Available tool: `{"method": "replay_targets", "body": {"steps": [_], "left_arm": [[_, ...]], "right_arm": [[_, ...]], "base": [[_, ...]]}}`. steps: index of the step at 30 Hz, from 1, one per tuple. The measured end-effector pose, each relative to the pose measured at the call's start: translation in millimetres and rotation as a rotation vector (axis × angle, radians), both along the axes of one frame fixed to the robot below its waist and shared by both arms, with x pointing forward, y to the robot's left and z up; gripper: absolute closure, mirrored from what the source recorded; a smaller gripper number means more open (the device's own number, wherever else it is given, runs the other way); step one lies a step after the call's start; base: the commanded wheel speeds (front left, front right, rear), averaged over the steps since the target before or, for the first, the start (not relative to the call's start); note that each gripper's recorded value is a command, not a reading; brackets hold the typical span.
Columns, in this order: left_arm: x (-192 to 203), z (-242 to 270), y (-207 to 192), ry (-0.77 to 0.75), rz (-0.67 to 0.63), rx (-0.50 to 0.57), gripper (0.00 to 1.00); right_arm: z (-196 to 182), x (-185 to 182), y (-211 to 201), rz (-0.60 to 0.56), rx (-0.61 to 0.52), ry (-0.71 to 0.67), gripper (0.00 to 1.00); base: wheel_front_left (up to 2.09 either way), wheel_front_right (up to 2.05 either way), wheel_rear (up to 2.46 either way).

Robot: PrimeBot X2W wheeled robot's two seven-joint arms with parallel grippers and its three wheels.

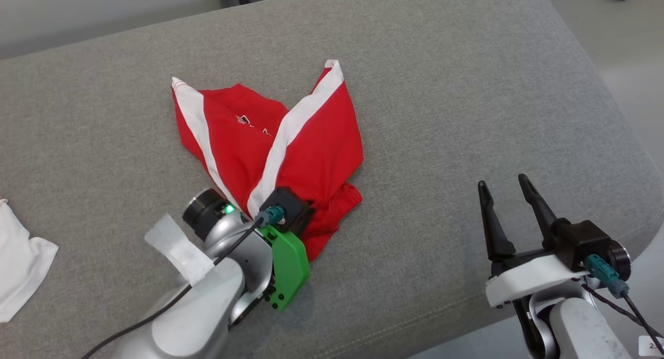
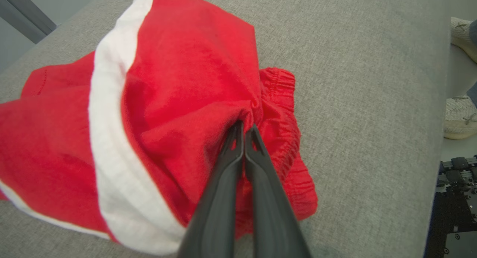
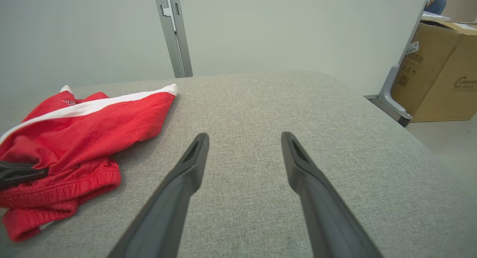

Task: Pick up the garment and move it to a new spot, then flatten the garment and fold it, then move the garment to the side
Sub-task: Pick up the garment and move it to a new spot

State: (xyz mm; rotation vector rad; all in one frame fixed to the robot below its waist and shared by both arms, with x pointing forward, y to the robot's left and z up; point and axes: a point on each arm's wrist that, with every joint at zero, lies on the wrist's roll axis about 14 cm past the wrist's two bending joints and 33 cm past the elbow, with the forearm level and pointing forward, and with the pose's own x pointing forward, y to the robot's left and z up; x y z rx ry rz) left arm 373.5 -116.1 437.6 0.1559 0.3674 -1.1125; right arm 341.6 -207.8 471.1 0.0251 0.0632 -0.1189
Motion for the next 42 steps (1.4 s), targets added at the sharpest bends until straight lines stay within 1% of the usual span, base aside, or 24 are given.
{"method": "replay_targets", "body": {"steps": [3,7,9,15,19,22,25,26,27,32,39,42], "left_arm": [[-16.9,1.3,-5.8,0.066,-0.002,-0.047,1.0],[-32.4,-6.8,4.6,0.13,0.019,-0.05,1.0],[-35.4,-8.0,8.2,0.134,0.021,-0.042,1.0],[-47.4,-16.6,38.9,0.164,0.053,0.026,1.0],[-60.5,-30.7,64.3,0.237,0.096,0.074,1.0],[-69.1,-35.3,78.5,0.271,0.126,0.082,1.0],[-65.6,-30.5,86.6,0.261,0.149,0.075,1.0],[-61.7,-27.1,88.0,0.258,0.162,0.06,0.55],[-59.2,-23.6,87.8,0.257,0.17,0.042,0.0],[-47.7,2.1,80.0,0.233,0.202,-0.074,0.0],[-34.8,39.3,76.4,0.29,0.344,-0.319,0.0],[-29.0,49.3,83.2,0.28,0.392,-0.368,0.0]], "right_arm": [[2.7,-3.2,-8.2,-0.012,-0.014,-0.006,0.0],[2.6,-0.1,-3.3,0.023,-0.022,-0.007,0.0],[2.6,1.1,-0.9,0.036,-0.023,-0.007,0.0],[5.8,9.9,15.1,0.096,-0.016,-0.025,0.0],[6.5,13.7,27.6,0.14,-0.006,-0.032,0.0],[6.5,15.5,36.7,0.17,0.002,-0.033,0.0],[6.7,17.3,41.2,0.186,0.004,-0.035,0.0],[5.3,17.4,43.4,0.197,0.005,-0.031,0.0],[3.6,17.2,45.2,0.204,0.007,-0.026,0.0],[1.6,18.7,52.0,0.241,-0.007,-0.019,0.0],[-3.6,29.7,55.5,0.295,-0.035,-0.001,0.0],[-11.8,36.4,54.6,0.3,-0.039,0.038,0.0]], "base": [[0.0,0.0,0.0],[0.0,0.0,0.0],[0.0,0.0,0.0],[0.0,0.0,0.0],[0.0,0.0,0.0],[0.0,0.0,0.0],[0.0,0.0,0.0],[0.0,0.0,0.0],[0.0,0.0,0.0],[0.0,0.0,0.0],[0.0,0.0,0.0],[0.0,0.0,0.0]]}}
